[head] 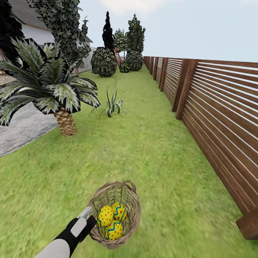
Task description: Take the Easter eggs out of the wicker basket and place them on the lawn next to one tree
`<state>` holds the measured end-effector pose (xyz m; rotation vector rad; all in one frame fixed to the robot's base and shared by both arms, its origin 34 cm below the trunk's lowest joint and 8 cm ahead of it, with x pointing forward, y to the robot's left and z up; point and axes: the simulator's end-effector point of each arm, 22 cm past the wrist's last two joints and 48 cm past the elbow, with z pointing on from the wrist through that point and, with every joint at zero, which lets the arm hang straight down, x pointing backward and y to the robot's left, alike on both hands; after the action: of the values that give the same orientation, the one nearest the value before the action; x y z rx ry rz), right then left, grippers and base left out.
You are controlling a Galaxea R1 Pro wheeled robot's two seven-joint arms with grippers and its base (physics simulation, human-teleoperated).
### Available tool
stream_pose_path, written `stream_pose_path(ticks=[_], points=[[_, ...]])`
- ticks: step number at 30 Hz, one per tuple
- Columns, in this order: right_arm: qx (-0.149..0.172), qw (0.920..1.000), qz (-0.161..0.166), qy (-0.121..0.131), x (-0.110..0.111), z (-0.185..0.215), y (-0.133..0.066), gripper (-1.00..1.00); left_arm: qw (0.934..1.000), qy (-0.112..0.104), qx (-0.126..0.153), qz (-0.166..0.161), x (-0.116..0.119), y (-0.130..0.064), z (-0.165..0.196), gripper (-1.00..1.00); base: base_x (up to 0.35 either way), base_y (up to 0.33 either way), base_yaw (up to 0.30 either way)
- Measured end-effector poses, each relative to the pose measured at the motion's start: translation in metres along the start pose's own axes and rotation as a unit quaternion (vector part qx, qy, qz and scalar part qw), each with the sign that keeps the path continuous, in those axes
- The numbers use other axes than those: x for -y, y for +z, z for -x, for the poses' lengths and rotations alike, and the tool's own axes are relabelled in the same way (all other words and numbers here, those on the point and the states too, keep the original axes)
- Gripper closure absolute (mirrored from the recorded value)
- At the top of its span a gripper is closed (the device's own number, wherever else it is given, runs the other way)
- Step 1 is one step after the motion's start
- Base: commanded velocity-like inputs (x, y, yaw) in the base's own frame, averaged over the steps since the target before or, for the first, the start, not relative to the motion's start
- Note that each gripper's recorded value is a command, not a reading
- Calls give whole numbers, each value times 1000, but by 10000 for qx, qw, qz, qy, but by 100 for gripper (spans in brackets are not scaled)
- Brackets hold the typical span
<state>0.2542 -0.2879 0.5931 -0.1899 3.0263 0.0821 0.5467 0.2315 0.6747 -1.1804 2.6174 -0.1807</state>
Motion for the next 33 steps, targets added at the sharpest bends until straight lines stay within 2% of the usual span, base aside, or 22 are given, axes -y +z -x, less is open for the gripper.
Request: stream_pose_path(ticks=[20,33], points=[[91,9999,-66,-6,3,1,-17,-100,10000,1,68,-72,4,-23,3,100,328,0,-62],[106,9999,-69,-4,3,0,-19,-100,10000,0,59,-74,3,-25,2,100,328,-17,0]])
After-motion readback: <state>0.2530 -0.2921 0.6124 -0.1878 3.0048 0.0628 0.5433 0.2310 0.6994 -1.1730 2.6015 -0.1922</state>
